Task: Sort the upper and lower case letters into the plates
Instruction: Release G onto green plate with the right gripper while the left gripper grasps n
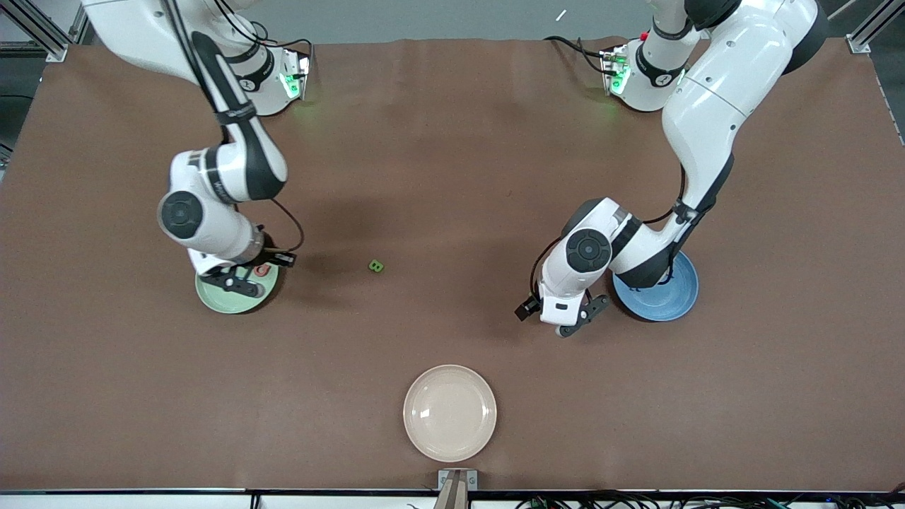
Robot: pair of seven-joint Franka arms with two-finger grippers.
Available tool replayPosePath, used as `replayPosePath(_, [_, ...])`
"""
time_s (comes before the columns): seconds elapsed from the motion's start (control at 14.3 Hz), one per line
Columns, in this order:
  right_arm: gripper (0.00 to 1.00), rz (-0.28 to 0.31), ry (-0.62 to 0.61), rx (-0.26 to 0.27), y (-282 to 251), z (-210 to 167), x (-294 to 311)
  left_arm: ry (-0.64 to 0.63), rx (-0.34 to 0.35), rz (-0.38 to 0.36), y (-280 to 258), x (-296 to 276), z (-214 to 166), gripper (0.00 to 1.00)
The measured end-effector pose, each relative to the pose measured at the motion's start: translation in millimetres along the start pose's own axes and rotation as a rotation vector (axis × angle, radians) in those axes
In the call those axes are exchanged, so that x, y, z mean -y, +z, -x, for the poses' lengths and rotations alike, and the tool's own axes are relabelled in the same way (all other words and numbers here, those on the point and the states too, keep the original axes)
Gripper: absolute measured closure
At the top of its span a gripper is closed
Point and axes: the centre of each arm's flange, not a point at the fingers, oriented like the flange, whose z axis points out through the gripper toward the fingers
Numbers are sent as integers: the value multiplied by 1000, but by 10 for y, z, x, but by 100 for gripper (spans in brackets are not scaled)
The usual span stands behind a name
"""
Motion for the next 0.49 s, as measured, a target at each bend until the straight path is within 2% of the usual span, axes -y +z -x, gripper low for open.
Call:
replayPosePath(0.21, [66, -11, -104, 6, -1, -188, -620, -1, -9, -21, 139, -8, 86, 4])
replayPosePath(0.28, [66, -6, -139, 6, 19, -218, -781, -3, -10, -25, 161, -9, 102, 10])
replayPosePath(0.49, [66, 39, -204, -30, 129, -247, -1119, -5, -9, -29, 189, 0, 98, 41])
